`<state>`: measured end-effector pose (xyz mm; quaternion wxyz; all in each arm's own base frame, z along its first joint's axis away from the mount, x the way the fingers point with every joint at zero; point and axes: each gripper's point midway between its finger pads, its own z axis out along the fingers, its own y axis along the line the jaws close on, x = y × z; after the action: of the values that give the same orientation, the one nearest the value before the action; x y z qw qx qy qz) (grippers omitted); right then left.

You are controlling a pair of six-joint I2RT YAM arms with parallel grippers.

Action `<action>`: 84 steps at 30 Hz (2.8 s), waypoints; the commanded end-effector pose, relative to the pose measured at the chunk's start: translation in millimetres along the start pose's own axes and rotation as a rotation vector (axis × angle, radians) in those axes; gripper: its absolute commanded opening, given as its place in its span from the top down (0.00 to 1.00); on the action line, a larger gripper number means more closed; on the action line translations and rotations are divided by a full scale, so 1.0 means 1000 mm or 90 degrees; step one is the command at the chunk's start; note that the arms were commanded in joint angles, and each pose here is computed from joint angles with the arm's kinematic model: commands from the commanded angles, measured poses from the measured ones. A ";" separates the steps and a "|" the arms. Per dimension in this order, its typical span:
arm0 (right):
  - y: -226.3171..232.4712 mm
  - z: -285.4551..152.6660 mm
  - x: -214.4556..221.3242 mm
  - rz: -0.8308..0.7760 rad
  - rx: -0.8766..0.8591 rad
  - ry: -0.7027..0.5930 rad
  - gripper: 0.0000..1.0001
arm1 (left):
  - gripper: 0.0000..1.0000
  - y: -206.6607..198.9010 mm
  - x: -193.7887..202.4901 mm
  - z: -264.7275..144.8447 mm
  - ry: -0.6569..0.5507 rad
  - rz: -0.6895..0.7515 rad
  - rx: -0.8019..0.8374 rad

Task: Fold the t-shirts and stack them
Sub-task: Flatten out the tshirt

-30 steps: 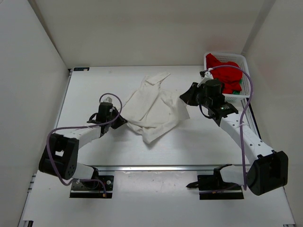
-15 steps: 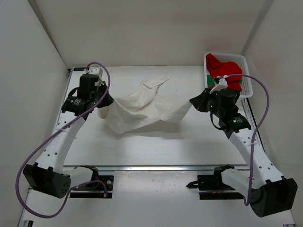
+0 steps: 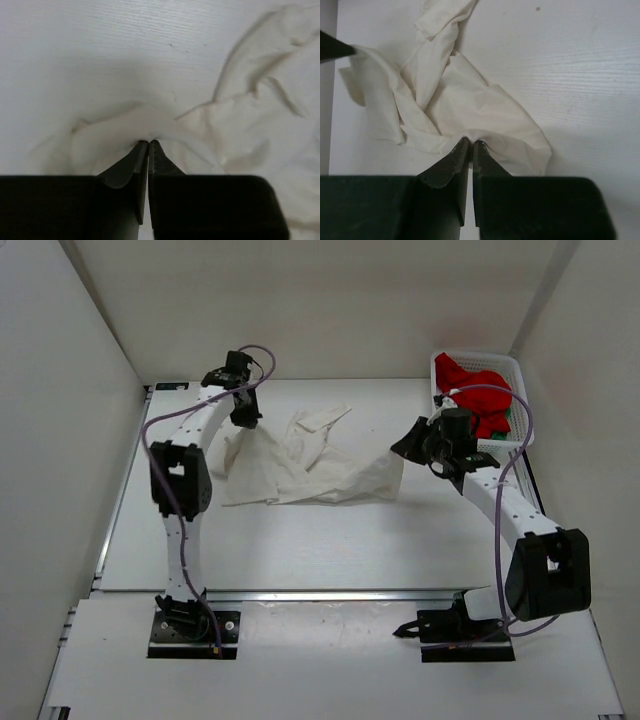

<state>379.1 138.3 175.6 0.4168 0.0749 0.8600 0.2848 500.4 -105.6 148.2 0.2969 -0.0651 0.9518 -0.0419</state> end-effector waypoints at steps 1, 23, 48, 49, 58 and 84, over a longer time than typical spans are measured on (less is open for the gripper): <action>0.015 0.005 -0.034 -0.022 -0.016 -0.056 1.00 | 0.82 0.003 -0.002 0.021 0.034 -0.004 -0.008; 0.023 0.001 0.013 -0.052 -0.018 -0.008 0.99 | 0.66 0.068 0.182 -0.067 -0.086 -0.296 0.157; 0.054 0.001 0.027 -0.084 -0.076 0.006 1.00 | 0.50 0.108 0.196 -0.011 -0.143 -0.629 0.113; 0.052 -0.001 0.023 -0.084 -0.073 -0.002 1.00 | 0.51 0.110 0.196 -0.009 -0.143 -0.635 0.108; 0.050 0.001 0.025 -0.091 -0.060 0.003 1.00 | 0.68 0.115 0.186 0.006 -0.164 -0.678 0.102; 0.194 -0.258 -0.178 -0.229 0.018 -0.392 1.00 | 1.00 0.022 -0.058 -0.339 -0.510 -0.198 0.399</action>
<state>303.4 141.2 474.4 0.6532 0.0048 0.7289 0.2052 371.2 -63.5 432.4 0.6360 -0.1510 0.6797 -0.3327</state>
